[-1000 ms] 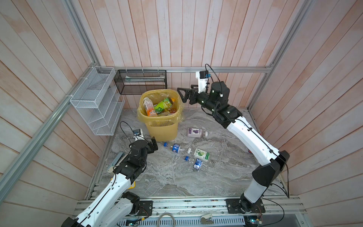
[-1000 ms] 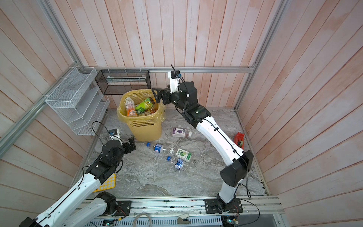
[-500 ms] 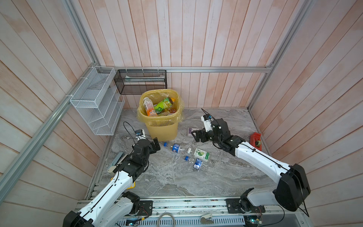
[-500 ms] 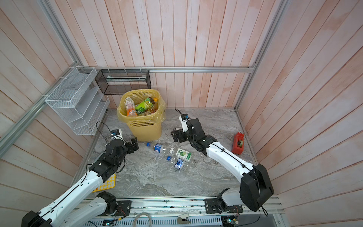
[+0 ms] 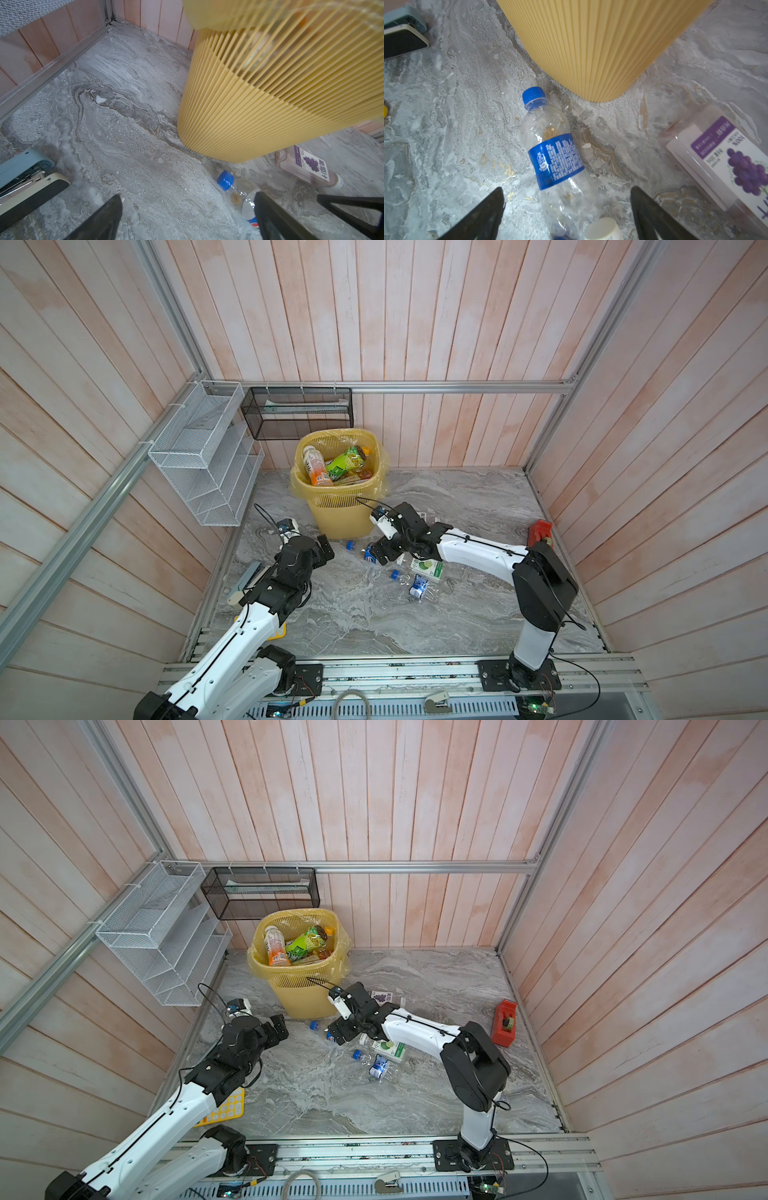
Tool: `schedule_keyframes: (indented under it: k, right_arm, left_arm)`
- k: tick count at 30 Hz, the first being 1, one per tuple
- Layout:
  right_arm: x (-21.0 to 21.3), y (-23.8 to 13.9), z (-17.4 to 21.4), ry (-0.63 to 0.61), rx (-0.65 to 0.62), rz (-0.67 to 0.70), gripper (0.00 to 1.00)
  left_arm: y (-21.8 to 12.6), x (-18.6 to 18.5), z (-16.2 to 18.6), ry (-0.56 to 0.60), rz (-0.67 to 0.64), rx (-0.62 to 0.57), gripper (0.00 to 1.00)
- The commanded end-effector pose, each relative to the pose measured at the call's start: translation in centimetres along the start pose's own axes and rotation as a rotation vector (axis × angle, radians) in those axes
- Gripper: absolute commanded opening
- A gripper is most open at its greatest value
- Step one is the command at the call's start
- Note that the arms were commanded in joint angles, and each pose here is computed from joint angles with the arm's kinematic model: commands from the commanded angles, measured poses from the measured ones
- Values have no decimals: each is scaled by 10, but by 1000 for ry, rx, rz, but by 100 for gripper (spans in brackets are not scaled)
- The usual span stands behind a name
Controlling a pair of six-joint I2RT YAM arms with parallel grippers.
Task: Throw the plastic bottles in the bin
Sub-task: 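Move the right gripper down to the clear blue-label bottle near the bin, then close the right gripper on the blue-cap clear bottle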
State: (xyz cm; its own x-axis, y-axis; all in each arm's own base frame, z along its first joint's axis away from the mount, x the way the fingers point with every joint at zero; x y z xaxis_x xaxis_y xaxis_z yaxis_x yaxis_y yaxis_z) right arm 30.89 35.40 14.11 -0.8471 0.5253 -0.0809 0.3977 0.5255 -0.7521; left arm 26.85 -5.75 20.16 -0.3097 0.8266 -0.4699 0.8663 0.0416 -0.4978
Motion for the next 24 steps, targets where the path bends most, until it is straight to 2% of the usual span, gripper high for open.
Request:
schedule_keyframes:
  k: [1, 5, 9, 14, 15, 18, 24]
  right_arm:
    - [6, 14, 6, -80, 82, 11, 95]
    - [18, 33, 10, -131, 136, -14, 94]
    - [24, 48, 21, -152, 195, -15, 89]
    - [28, 51, 26, -165, 218, -24, 75]
    - [29, 49, 26, -163, 214, -29, 69]
    - [29, 38, 17, -153, 172, -28, 53]
    - [30, -23, -17, -104, -42, -26, 48]
  left_arm:
    - [-2, 10, 4, -2, -28, 4, 100]
    - [-2, 11, 5, 14, -36, 13, 100]
    - [-2, 13, 5, 26, -48, 16, 100]
    - [-1, 15, 6, 30, -54, 17, 100]
    - [-1, 15, 6, 30, -55, 17, 100]
    - [-1, 16, 5, 24, -61, 15, 100]
    - [-2, 20, 4, 16, -76, 6, 100]
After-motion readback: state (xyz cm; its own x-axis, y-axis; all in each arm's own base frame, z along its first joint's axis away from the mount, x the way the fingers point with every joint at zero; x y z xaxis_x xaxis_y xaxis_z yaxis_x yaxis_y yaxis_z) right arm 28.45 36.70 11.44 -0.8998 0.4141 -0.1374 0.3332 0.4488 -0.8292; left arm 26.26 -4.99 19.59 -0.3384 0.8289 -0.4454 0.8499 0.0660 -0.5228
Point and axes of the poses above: each gripper's point midway between its finger pads, its own y axis out along the fingers, its own x axis along the line the jaws close on, z = x × y, the point moved 4 cm from there along -y, back along the fingers, and after that the axes turned 13 degrees about -y, right-handed, at the moved point
